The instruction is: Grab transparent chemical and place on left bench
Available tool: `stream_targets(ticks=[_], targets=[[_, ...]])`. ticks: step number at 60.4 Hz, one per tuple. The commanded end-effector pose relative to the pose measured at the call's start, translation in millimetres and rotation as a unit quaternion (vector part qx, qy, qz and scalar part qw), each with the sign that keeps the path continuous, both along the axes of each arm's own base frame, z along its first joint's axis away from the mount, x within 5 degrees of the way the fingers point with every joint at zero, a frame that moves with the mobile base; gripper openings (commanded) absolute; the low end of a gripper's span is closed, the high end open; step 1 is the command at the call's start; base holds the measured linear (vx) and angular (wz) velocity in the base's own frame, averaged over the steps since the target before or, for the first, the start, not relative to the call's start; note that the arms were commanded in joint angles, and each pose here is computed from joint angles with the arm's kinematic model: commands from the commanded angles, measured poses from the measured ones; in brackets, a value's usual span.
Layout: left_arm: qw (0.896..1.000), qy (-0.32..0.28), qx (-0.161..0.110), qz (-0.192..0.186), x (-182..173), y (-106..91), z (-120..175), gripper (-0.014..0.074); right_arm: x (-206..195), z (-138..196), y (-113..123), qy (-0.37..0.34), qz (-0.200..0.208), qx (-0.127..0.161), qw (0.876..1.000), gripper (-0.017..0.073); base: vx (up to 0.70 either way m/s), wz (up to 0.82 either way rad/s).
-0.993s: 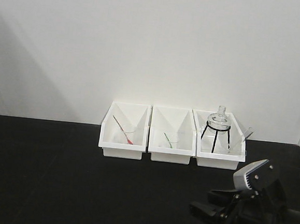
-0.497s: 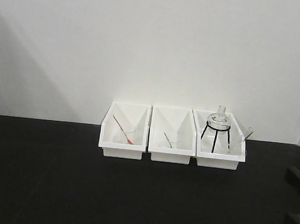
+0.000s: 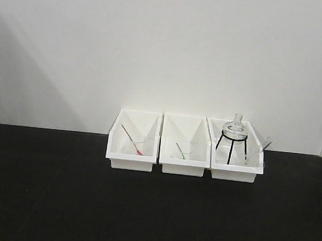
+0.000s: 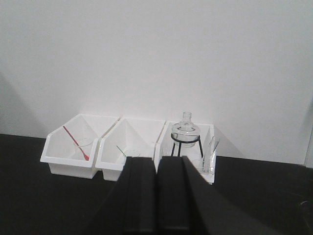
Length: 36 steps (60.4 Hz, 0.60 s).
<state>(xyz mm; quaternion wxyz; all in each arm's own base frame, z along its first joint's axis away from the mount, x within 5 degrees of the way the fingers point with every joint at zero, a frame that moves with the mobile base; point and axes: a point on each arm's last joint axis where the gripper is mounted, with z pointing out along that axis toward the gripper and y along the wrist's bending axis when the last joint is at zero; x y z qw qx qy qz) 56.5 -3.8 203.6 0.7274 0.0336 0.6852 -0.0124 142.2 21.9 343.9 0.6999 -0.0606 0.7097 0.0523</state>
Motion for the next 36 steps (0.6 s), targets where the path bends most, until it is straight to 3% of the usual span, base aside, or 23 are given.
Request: stream_targets(ticks=[1, 20, 24, 27, 30, 31, 32, 36], targets=[[0.999, -0.04, -0.007, 0.0, -1.5, 0.2, 2.7, -0.0003, -1.4, 10.8, 0.5, -0.015, 0.005, 0.019, 1.0, -0.0008, 0.0, 0.0], [0.999, -0.04, -0.007, 0.0, -1.5, 0.2, 2.7, -0.0003, 2.0, 8.4, -0.6, -0.008, -0.004, 0.008, 1.0, -0.0008, 0.0, 0.0], [0.999, -0.04, -0.007, 0.0, -1.5, 0.2, 2.7, -0.0003, 1.7, 8.2, 1.0, -0.01, 0.005, -0.011, 1.0, -0.0008, 0.0, 0.0], [0.999, -0.04, -0.007, 0.0, -1.5, 0.2, 2.7, -0.0003, 1.6, 7.2, 2.0, -0.011, 0.011, -0.048, 0.999, -0.0008, 0.0, 0.0], [0.999, -0.04, -0.007, 0.0, -1.5, 0.2, 2.7, -0.0003, 1.6, 6.3, 1.7, -0.007, 0.01, -0.057, 0.998, -0.0008, 0.0, 0.0], [0.999, -0.04, -0.007, 0.0, -1.5, 0.2, 2.7, -0.0003, 1.6, 5.9, 1.5, -0.005, 0.009, -0.056, 0.998, -0.0008, 0.0, 0.0], [0.999, -0.04, -0.007, 0.0, -1.5, 0.2, 2.7, -0.0003, 1.6, 5.8, 1.4, -0.001, 0.008, -0.036, 0.999, -0.0008, 0.0, 0.0], [0.999, -0.04, -0.007, 0.0, -1.5, 0.2, 2.7, -0.0003, 1.7, 4.2, 0.8, 0.009, 0.005, -0.027, 1.0, -0.0008, 0.0, 0.0]])
